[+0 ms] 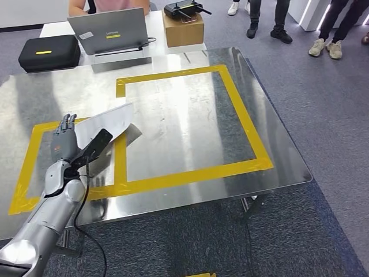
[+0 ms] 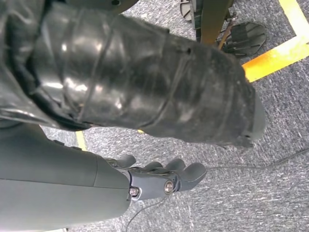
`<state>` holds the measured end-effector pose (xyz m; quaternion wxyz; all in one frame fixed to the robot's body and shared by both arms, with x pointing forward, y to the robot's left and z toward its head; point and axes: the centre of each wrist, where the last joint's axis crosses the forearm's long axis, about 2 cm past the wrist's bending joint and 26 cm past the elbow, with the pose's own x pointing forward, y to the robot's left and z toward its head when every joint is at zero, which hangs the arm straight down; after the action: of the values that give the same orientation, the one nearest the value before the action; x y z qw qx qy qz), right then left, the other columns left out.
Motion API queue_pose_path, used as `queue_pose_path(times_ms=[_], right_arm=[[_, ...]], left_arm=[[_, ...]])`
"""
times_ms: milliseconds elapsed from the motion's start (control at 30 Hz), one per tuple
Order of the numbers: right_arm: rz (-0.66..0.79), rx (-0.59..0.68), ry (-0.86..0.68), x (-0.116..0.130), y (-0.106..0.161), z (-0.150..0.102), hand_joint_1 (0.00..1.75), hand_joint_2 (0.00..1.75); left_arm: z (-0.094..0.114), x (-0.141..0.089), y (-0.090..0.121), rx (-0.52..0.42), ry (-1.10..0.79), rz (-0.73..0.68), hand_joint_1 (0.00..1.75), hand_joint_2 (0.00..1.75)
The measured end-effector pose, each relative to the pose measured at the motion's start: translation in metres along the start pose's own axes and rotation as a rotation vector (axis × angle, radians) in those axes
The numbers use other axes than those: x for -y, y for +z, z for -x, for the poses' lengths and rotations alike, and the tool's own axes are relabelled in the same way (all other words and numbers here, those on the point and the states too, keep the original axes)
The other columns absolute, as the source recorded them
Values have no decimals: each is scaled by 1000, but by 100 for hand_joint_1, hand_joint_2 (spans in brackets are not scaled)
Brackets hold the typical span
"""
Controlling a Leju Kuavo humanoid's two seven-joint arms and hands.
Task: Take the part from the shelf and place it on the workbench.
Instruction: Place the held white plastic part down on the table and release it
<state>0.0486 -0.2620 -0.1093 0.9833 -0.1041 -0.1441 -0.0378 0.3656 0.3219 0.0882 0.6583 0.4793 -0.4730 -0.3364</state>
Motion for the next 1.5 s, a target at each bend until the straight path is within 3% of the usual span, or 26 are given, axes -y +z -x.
queue_pose_path(times_ms=[1500], right_arm=[[2,-2,-6,0,0,0,0,0]], left_arm=[[0,-6,-2,13,4,-11,0,0]])
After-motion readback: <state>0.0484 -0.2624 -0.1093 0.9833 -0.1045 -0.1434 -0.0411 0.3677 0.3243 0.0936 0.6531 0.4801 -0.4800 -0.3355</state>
